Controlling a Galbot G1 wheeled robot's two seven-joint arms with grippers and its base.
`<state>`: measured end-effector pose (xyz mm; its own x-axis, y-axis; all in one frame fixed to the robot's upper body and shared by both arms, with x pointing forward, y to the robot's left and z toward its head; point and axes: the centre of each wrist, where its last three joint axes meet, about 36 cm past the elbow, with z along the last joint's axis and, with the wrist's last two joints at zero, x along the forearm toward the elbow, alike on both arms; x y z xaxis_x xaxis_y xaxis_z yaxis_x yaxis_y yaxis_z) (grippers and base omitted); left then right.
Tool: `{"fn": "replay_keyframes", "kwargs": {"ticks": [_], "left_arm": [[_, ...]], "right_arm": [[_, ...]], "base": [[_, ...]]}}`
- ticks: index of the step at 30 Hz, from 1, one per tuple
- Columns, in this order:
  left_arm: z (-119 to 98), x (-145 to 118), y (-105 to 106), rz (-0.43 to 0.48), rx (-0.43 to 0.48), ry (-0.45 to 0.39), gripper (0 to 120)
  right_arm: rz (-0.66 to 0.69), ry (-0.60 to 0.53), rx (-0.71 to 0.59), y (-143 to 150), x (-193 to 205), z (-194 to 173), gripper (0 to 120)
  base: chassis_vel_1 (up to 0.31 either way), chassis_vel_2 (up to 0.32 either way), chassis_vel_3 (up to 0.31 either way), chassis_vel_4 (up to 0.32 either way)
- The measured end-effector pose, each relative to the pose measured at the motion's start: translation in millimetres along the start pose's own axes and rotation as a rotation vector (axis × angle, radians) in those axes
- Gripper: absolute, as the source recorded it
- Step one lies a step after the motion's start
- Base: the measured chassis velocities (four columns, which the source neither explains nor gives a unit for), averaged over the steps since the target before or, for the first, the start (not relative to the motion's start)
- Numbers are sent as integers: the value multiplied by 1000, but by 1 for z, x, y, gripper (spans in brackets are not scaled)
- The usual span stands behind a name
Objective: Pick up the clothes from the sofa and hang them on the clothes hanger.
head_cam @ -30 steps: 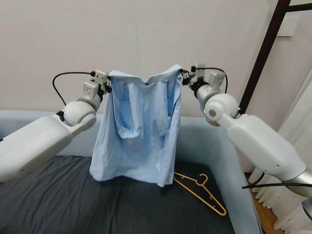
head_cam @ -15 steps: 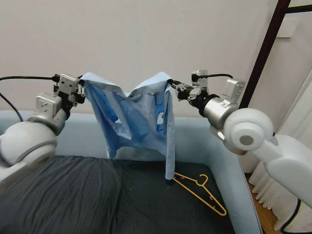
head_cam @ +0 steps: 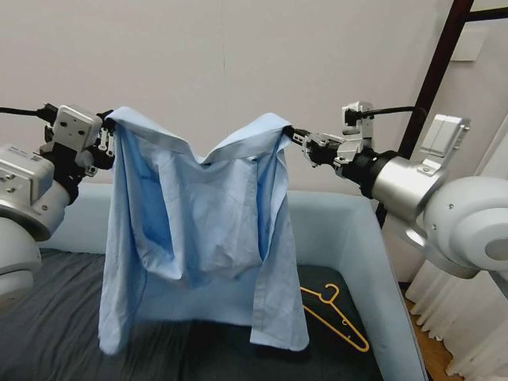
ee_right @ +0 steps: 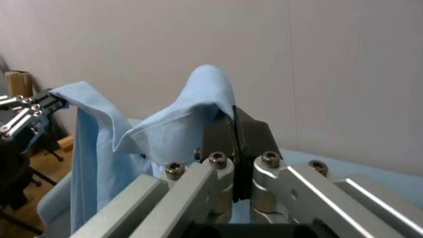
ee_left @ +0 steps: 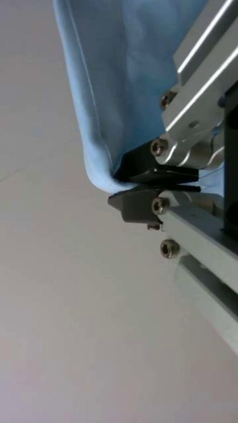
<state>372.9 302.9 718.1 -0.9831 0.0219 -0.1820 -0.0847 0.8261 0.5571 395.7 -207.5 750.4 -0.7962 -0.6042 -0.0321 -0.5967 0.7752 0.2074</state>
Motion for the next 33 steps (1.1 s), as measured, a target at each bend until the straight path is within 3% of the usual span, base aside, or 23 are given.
{"fn": "replay_keyframes", "kwargs": {"ticks": [2,3,8,15,20,21,22,24,26,27,32,33], "left_arm": [[23,-16,-10,-1,12,45,0],[23,-16,-10,-1,12,45,0],[87,-50,-41,-4,52,178,0],[118,-81,-65,-20,78,222,0],[131,-101,-95,5,83,233,0],[139,-105,-110,17,87,241,0],[151,-104,-128,34,88,260,0],[161,-102,-139,43,86,274,0],[190,-90,-166,65,80,304,0],[190,-90,-166,65,80,304,0],[248,-62,-223,122,116,395,0],[248,-62,-223,122,116,395,0]], "right_arm": [[29,31,-19,-8,-13,16,0],[29,31,-19,-8,-13,16,0],[89,91,-65,-26,-52,69,0],[109,109,-98,-37,-84,97,0],[143,142,-105,-56,-91,122,0],[165,160,-106,-65,-91,139,0],[187,187,-110,-73,-90,157,0],[201,204,-106,-79,-90,173,0],[225,244,-98,-89,-92,212,0],[225,244,-98,-89,-92,212,0],[255,337,-119,-104,-111,289,0],[255,337,-119,-104,-111,289,0]], "base": [[0,0,0,0],[0,0,0,0],[0,0,0,0],[0,0,0,0],[0,0,0,0],[0,0,0,0],[0,0,0,0],[0,0,0,0],[0,0,0,0],[0,0,0,0],[0,0,0,0],[0,0,0,0]]}}
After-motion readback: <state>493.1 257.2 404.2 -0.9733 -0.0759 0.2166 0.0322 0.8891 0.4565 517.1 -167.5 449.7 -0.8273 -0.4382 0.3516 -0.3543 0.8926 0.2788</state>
